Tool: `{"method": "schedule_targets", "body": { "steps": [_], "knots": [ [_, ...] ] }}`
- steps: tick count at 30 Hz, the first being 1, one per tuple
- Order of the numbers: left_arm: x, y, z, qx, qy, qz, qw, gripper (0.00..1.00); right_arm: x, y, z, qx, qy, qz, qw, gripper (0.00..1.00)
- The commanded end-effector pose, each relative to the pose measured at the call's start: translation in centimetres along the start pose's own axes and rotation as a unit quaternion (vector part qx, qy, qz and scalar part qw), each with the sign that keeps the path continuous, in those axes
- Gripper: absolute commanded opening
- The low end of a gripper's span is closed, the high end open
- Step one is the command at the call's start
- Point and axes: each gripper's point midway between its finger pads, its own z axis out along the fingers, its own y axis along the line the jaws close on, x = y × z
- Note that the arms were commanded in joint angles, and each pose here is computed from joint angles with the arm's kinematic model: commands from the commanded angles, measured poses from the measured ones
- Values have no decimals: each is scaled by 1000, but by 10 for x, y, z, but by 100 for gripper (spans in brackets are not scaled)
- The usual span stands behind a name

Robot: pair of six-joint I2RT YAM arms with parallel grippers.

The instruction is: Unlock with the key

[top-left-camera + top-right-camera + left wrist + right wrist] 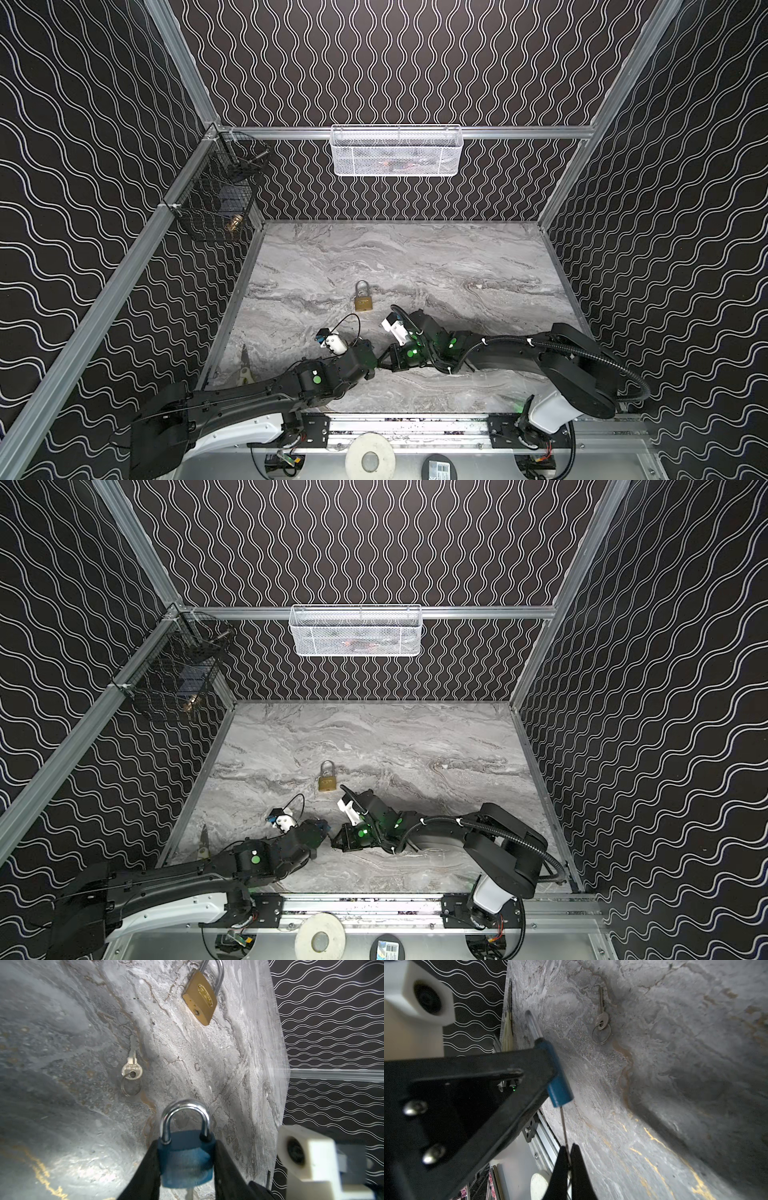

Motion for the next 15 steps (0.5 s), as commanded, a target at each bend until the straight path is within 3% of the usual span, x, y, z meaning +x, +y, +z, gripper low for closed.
{"method": "schedule_targets", "body": {
  "steps": [1, 15],
  "knots": [
    [-2, -10, -2, 15, -5, 3, 1000, 19, -3, 4, 2, -4, -1, -10, 1000, 0],
    [0, -7, -1, 17, 1, 3, 1000, 19, -10, 4, 0, 10, -7, -23, 1000, 0]
  ]
}}
